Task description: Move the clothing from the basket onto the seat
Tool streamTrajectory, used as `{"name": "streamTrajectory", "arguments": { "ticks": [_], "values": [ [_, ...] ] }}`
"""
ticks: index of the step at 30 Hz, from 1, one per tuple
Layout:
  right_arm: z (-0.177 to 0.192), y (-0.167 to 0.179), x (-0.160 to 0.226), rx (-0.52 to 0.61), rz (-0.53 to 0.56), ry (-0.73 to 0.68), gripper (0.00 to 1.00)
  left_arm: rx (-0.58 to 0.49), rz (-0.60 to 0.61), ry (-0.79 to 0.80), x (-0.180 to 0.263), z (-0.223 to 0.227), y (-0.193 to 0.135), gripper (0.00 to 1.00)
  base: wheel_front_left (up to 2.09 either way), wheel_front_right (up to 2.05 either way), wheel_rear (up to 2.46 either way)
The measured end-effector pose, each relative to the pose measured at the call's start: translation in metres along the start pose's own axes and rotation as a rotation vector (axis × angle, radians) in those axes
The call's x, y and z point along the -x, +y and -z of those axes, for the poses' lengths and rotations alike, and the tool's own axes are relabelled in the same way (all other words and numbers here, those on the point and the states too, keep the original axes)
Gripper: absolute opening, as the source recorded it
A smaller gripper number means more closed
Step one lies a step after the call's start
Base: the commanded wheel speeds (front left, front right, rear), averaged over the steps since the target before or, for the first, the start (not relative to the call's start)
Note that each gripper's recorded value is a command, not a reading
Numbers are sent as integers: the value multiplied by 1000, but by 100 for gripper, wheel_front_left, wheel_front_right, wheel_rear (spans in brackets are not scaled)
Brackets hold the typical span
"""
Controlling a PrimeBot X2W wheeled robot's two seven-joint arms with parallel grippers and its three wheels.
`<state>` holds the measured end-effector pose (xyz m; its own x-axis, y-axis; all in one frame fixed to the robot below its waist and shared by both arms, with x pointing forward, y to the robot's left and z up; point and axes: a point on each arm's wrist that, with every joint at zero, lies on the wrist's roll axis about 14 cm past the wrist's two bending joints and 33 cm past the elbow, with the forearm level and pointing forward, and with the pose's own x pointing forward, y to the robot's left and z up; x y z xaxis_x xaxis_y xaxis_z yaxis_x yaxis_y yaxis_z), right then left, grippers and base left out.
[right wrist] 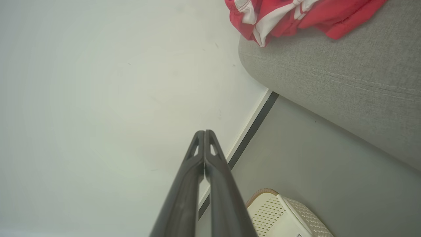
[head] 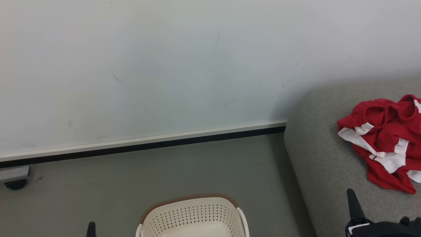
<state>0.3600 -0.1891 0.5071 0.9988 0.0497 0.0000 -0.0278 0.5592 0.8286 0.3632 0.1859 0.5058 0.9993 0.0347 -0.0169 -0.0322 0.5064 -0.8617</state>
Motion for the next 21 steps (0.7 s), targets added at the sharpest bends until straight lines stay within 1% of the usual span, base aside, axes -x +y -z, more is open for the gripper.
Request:
{"name": "streamTrajectory", "arguments": {
  "ticks": [21],
  "values": [
    [-9, -5, -12, -229, 19, -18, 0, 213, 0, 23, -10, 2, 1, 0, 0, 0, 0]
  ]
}}
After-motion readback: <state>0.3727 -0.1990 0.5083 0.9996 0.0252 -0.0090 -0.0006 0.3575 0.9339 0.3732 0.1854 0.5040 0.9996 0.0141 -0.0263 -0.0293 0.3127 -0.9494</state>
